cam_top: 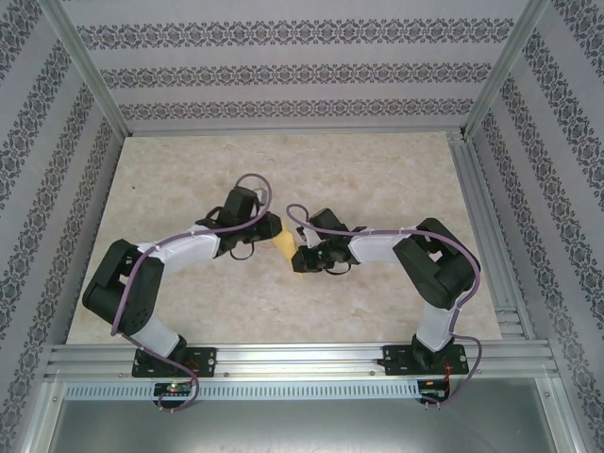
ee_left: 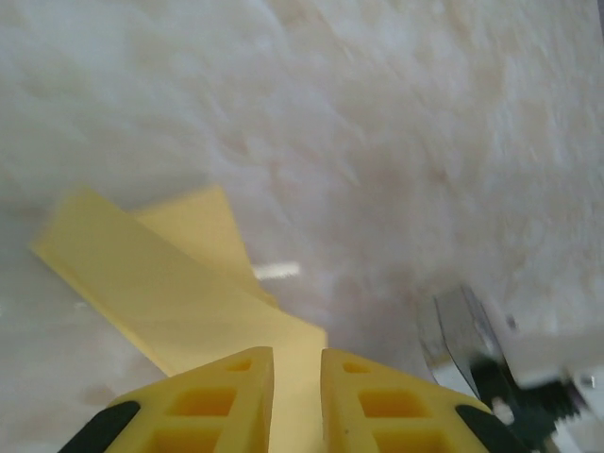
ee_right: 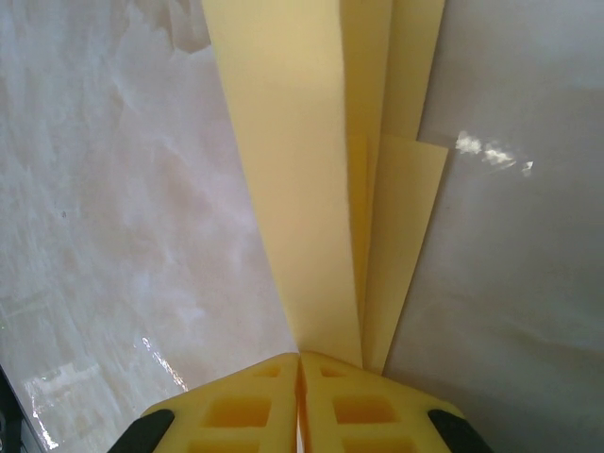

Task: Fold a paper plane with a square sheet of paper (pick it up from the middle)
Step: Fold the wing for the fifth time at the center of the table.

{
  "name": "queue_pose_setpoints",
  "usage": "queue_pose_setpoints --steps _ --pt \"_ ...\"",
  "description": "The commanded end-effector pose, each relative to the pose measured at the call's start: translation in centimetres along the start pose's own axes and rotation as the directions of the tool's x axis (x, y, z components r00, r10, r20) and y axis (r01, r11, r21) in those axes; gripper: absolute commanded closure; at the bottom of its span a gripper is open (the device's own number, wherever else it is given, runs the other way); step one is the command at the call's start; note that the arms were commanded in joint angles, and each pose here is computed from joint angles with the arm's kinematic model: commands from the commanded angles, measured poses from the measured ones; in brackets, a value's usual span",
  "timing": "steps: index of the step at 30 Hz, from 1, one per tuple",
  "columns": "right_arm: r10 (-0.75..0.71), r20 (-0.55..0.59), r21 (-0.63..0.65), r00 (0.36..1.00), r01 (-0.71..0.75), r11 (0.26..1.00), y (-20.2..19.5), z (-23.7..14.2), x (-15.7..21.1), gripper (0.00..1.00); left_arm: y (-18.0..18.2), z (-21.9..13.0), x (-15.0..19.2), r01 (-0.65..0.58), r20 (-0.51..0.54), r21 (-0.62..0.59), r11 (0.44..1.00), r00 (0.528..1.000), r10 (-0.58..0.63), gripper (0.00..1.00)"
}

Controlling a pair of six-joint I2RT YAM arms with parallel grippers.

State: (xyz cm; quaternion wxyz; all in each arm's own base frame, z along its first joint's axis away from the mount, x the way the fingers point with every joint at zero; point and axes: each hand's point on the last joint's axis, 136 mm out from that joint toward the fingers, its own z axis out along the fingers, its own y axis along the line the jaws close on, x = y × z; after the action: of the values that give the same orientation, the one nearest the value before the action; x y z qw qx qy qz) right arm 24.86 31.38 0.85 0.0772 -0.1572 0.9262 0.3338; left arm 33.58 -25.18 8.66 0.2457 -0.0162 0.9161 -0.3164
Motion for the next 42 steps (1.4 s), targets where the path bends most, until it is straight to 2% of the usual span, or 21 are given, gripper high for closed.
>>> queue_pose_setpoints --steps 1,4,10,20,25,33,42 --pt "0.14 -0.198 0.257 0.97 -0.086 0.962 -6.8 1.0 7.8 0.9 -1.2 1.4 2.3 0.018 -0.039 0.04 0.999 0.999 -0.016 0.81" --pt "0.139 -0.195 0.255 0.971 -0.086 0.963 -6.7 1.0 7.7 0.91 -1.5 2.8 4.1 0.042 -0.086 0.061 0.997 0.996 -0.037 0.84" --pt "0.138 -0.193 0.254 0.972 -0.087 0.963 -6.6 0.9 7.7 0.92 -0.1 4.4 5.9 0.081 -0.139 0.013 0.997 0.987 -0.079 0.87" --pt "0.123 -0.176 0.24 0.977 -0.079 0.968 -6.2 0.7 7.2 0.92 2.6 5.2 5.9 0.095 -0.117 -0.098 0.991 0.987 -0.106 0.87" --pt "0.082 -0.128 0.153 0.988 -0.062 0.986 -4.0 0.2 5.5 0.91 3.2 5.7 6.1 0.102 -0.134 -0.098 0.99 0.984 -0.114 0.87" --pt "0.007 0.03 -0.043 1.0 -0.006 0.999 1.7 -2.3 1.2 0.9 3.2 6.1 6.7 0.12 -0.16 -0.094 0.988 0.978 -0.134 0.87" --pt "0.005 0.023 -0.063 1.0 -0.004 0.998 1.8 -1.3 0.6 0.89 3.0 6.1 6.6 0.13 -0.162 -0.087 0.988 0.977 -0.142 0.87"
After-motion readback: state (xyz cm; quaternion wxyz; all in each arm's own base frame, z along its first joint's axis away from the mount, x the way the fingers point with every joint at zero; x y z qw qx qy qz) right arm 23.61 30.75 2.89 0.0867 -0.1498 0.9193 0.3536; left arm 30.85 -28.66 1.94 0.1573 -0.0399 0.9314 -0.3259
